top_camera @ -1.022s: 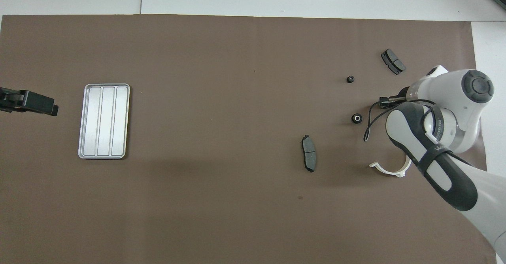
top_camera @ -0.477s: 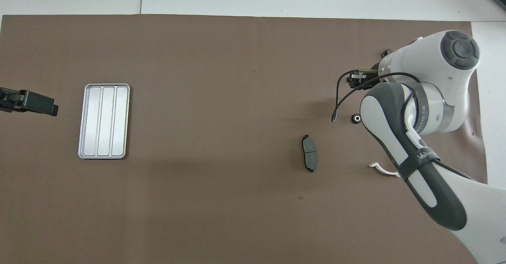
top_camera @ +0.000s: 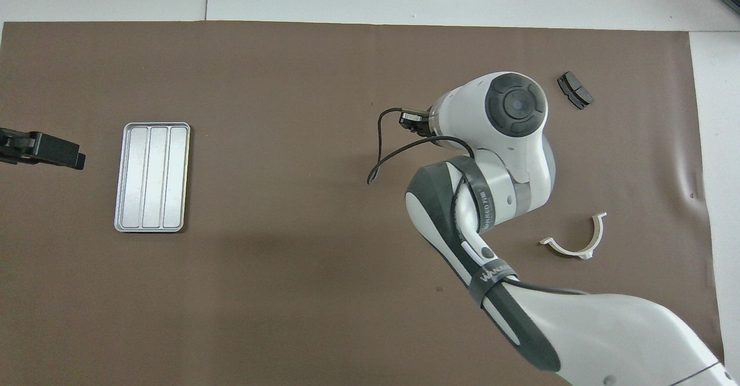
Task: Pick bearing gear from pile to tray
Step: 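Carry the bearing toward the table centre and release it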
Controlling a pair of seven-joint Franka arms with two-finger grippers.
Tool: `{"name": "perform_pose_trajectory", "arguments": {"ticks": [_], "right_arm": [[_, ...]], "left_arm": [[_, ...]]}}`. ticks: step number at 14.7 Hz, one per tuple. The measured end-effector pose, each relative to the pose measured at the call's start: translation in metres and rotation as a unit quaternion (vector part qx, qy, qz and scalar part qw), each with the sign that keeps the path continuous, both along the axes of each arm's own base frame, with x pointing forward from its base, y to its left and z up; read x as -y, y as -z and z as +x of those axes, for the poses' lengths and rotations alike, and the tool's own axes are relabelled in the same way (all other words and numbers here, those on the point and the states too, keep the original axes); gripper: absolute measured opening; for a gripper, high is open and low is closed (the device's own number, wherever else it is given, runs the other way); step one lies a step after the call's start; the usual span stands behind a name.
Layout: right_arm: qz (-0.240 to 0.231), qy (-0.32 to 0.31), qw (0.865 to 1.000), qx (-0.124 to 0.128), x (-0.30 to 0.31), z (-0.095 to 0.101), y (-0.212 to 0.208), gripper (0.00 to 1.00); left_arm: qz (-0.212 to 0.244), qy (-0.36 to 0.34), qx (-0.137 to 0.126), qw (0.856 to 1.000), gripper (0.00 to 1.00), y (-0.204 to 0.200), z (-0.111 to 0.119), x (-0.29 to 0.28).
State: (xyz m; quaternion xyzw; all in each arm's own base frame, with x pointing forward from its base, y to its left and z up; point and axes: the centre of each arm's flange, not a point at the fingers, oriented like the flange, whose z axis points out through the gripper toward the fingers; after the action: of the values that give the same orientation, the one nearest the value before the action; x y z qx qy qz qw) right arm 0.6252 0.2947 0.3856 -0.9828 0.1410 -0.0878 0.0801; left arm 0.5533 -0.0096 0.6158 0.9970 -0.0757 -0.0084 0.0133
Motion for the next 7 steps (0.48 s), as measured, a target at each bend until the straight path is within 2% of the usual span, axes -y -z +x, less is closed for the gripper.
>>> {"name": "perform_pose_trajectory", "arguments": {"ticks": [2, 4, 7], "right_arm": [[0.006, 0.012, 1.000, 0.001, -0.044, 0.001, 0.023, 0.35], [0.015, 0.016, 1.000, 0.016, -0.075, 0.003, 0.045, 0.35], [0.020, 0.012, 0.999, 0.023, -0.105, -0.006, 0.071, 0.35]], "left_arm": [[0.000, 0.000, 0.000, 1.000, 1.00, 0.000, 0.000, 0.000], [0.000, 0.000, 0.000, 1.000, 1.00, 0.000, 0.000, 0.000], [0.000, 0.000, 0.000, 1.000, 1.00, 0.000, 0.000, 0.000]]}}
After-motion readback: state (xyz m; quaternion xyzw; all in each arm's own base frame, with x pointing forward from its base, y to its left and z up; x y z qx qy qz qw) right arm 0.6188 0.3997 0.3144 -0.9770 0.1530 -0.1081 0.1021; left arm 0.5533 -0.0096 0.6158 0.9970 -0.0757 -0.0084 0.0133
